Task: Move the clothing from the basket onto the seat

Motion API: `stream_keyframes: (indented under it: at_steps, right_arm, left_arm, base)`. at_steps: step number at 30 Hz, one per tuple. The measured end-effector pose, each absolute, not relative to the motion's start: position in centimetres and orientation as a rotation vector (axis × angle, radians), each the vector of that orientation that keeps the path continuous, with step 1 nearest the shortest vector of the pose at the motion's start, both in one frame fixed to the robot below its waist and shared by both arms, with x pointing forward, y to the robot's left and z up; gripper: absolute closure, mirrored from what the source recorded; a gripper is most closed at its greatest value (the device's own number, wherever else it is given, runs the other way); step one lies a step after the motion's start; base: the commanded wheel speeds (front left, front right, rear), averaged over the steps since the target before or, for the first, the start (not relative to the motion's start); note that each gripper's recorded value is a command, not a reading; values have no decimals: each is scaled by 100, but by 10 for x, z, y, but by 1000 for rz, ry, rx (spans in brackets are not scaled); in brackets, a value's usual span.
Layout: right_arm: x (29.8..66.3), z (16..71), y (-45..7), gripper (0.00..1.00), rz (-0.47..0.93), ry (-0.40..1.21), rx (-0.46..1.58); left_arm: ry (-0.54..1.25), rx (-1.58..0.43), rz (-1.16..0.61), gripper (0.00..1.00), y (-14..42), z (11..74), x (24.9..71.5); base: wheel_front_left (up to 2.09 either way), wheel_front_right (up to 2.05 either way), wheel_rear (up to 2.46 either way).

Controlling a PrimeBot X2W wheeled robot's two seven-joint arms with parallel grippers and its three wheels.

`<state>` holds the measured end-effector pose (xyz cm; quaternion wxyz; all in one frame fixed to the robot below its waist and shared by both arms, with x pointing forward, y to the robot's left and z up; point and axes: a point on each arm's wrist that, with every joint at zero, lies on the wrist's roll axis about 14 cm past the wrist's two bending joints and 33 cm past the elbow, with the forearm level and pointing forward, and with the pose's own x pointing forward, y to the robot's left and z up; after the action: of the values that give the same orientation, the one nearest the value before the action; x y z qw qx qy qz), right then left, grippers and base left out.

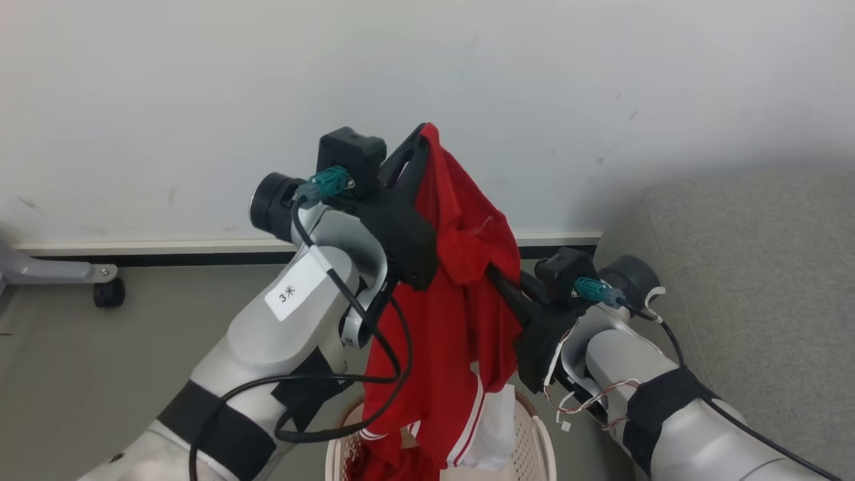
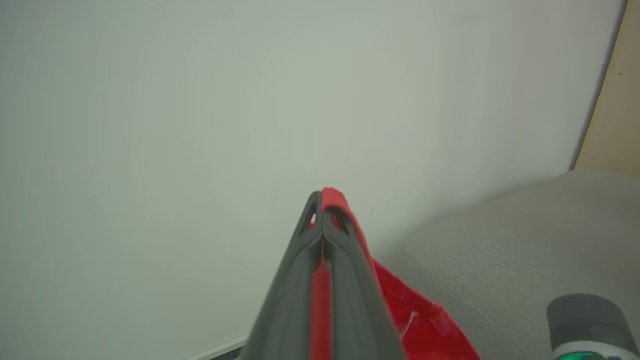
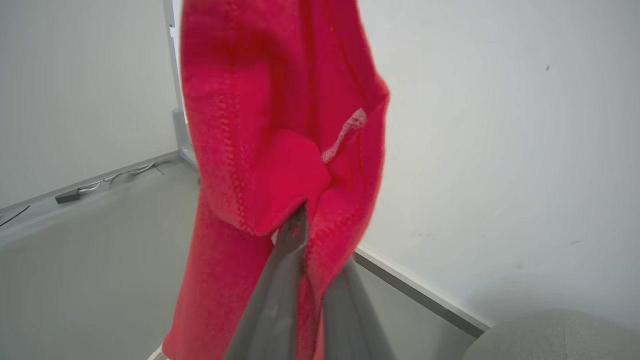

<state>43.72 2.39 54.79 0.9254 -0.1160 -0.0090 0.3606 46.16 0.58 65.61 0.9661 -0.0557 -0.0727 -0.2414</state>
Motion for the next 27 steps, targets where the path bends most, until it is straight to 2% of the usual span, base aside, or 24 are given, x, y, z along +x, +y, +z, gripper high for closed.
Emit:
stream_keyframes:
  at_steps: [1, 2, 3, 15, 27]
  right_arm:
    - [439, 551, 22, 100, 733, -24, -239]
    - [440, 554, 19, 100, 726, -30, -242]
    - [442, 557, 15, 100, 716, -37, -247]
    - [466, 597, -72, 100, 529, -102, -293]
    - [462, 631, -167, 100, 333, -146, -345]
  left_arm:
    - [-134, -122, -484, 51, 7, 651, 462]
    - [-121, -131, -478, 10, 9, 646, 463]
    - [-110, -143, -473, 0, 10, 641, 464]
    - [-41, -189, -520, 0, -13, 600, 454]
    - [68, -206, -691, 0, -71, 547, 412]
  base:
    - [0, 0, 0]
    - [0, 0, 0]
    - [0, 0, 0]
    - [0, 0, 0]
    - [0, 0, 0]
